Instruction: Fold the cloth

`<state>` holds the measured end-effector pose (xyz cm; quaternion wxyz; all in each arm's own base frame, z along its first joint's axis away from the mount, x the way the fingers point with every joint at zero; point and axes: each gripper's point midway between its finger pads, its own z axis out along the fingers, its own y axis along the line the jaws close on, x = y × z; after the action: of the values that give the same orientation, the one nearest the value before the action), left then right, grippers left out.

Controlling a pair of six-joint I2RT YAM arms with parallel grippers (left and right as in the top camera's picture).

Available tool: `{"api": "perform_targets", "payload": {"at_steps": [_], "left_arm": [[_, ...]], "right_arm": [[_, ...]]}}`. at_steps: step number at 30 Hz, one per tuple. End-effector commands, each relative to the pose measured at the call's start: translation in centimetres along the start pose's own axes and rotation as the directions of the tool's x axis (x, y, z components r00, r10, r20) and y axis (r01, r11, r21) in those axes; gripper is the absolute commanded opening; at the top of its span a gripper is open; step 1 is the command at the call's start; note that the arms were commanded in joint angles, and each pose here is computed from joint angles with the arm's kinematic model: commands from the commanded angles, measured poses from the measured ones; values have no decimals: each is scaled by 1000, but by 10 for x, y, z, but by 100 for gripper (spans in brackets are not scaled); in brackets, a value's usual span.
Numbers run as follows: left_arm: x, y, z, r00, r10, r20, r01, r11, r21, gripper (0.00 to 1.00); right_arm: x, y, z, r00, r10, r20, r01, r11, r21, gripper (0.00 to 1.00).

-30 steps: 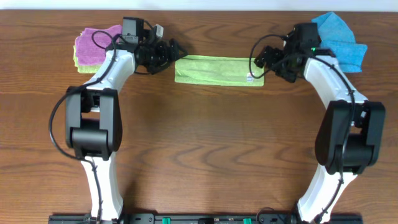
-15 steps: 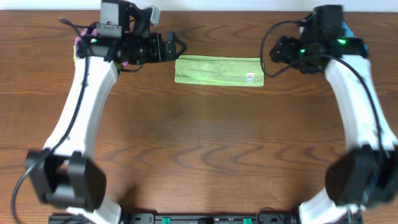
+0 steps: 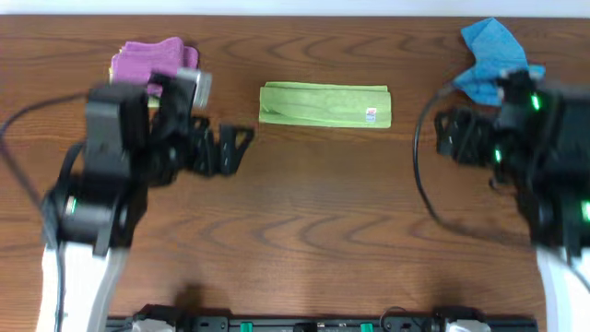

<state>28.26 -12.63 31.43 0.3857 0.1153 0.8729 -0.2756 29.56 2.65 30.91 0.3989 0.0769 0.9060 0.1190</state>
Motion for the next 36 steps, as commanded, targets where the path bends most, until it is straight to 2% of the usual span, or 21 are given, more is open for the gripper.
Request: {"api": "perform_targets", "payload": {"at_steps": [1,4,7,8,12,13,17,20,21,24,31,36], "left_arm": [[29,16,-8,1000,-11,12,12,996,-93,95],[52,27,6,998,-63,8,63,994,-94,97],[75,36,35,989,-139,-43,137,989,-55,100],[81,39,47,986,-155,-62,153,988,-38,83],[82,58,95,967,-237,-96,237,971,-10,39],[81,59,104,962,-254,-102,256,967,7,35],[75,54,147,947,-293,-134,311,941,136,23],[69,56,174,938,-315,-142,335,931,144,6],[68,56,181,938,-314,-149,335,931,144,6],[62,55,203,935,-309,-173,334,932,143,6],[33,55,249,945,-263,-192,293,945,145,6],[27,65,276,947,-228,-227,258,960,112,6]], "right_arm": [[26,3,-13,999,-38,15,38,999,-18,85],[54,0,-3,1000,-14,-9,14,999,-31,92],[80,-4,23,997,26,-78,-30,999,-42,92],[87,-4,34,995,28,-98,-34,998,-55,81],[100,-2,82,985,47,-168,-63,994,-92,78],[101,0,91,981,47,-186,-68,992,-106,77],[106,11,133,968,40,-249,-80,985,-155,59],[103,21,156,969,47,-244,-94,978,-187,31],[101,23,161,971,50,-235,-97,976,-193,20],[90,28,173,978,45,-203,-88,973,-212,2],[59,35,201,982,18,-187,-57,976,-209,2],[54,32,231,977,5,-215,-46,981,-186,2]]}}
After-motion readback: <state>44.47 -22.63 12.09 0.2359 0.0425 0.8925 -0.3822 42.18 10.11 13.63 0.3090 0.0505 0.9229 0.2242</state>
